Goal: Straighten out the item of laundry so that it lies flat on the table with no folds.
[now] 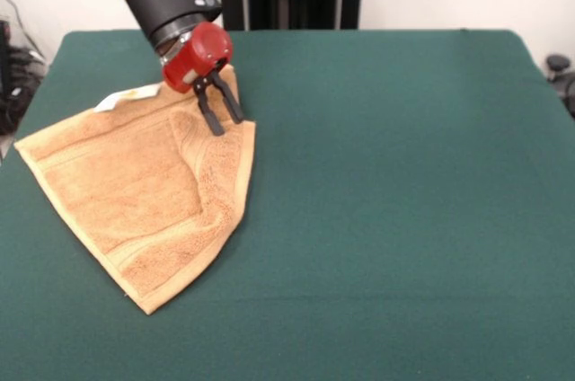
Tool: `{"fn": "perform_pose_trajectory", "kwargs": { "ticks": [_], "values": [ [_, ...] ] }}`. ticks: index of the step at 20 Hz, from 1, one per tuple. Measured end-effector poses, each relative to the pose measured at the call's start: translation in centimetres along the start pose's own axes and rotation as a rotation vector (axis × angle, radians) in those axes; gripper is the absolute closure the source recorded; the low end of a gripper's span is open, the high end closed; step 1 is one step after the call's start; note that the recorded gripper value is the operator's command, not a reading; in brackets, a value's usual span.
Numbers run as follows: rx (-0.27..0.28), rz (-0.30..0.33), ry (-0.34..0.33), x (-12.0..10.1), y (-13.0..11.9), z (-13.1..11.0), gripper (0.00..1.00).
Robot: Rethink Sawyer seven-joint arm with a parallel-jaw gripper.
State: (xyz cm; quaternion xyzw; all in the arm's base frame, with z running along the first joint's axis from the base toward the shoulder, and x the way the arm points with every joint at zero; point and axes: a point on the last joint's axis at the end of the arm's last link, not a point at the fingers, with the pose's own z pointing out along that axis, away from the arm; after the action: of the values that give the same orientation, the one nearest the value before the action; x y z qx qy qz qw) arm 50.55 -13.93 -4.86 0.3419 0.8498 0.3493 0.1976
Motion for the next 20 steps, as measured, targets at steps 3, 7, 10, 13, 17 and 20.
{"fn": "perform_pose_trajectory", "kwargs": {
  "ticks": [3, 7, 10, 13, 17, 20],
  "values": [
    [-0.016, 0.034, -0.026, 0.1, -0.1, 0.1, 0.0],
    [-0.046, 0.071, -0.049, 0.3, 0.1, 0.6, 0.0],
    [-0.07, 0.091, -0.06, 0.5, 0.4, 1.3, 0.0],
    [-0.083, 0.095, -0.057, 0.7, 0.7, 1.7, 0.0],
    [-0.087, 0.075, -0.031, 1.1, 1.1, 2.0, 0.0],
    [-0.079, 0.028, 0.018, 1.5, 1.5, 2.3, 0.0]
  ]
}}
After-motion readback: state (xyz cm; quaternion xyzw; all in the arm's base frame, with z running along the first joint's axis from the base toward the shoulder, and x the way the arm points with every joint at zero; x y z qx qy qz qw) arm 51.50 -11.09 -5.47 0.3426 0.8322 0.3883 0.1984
